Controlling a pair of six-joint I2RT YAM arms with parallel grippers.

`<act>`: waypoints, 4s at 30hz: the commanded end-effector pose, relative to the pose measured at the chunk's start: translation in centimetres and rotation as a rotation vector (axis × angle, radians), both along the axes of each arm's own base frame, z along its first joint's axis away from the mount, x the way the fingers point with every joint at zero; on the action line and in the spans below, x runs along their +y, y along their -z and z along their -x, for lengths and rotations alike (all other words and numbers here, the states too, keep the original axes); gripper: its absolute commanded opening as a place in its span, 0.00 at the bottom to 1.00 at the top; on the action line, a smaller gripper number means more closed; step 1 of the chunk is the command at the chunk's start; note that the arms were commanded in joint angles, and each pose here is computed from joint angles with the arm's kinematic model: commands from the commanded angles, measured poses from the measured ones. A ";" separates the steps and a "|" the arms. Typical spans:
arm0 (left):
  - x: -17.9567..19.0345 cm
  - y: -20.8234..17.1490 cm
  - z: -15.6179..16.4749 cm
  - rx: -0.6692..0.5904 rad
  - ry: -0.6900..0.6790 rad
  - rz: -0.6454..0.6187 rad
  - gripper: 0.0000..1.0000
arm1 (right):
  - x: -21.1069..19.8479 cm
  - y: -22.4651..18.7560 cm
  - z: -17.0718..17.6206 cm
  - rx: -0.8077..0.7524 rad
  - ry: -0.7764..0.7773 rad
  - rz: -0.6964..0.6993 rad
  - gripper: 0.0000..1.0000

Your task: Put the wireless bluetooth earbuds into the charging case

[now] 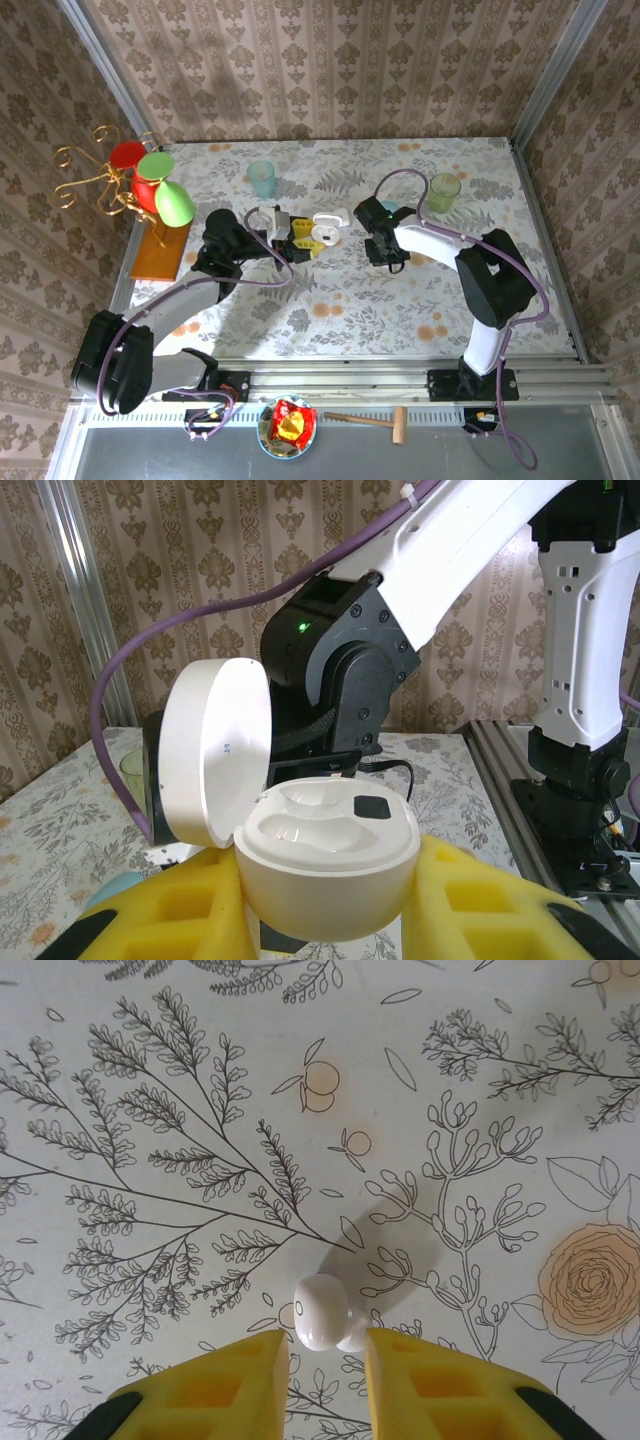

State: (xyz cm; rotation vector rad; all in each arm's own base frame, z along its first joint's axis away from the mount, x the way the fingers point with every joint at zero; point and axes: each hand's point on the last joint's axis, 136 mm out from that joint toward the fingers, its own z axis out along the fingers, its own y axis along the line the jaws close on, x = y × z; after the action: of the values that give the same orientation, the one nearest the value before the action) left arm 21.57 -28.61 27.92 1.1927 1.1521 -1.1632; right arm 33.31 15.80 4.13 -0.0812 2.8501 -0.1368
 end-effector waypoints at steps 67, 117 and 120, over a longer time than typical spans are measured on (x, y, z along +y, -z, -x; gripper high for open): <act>0.1 1.2 -1.1 -0.001 -0.027 -0.001 0.31 | 1.7 -6.6 -0.9 0.010 0.176 -0.804 0.19; -0.5 1.9 -2.5 0.015 -0.043 -0.021 0.29 | 5.8 -16.5 1.3 0.032 0.035 -1.304 0.18; -0.6 2.2 -2.2 0.012 -0.043 -0.031 0.29 | 6.1 -17.2 1.1 0.027 0.046 -1.379 0.18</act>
State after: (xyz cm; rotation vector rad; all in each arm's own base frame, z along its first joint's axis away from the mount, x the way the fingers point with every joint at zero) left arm 24.21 -29.05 24.36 1.1519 1.2645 -1.1620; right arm 32.81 21.67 19.88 0.2582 2.3794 1.6277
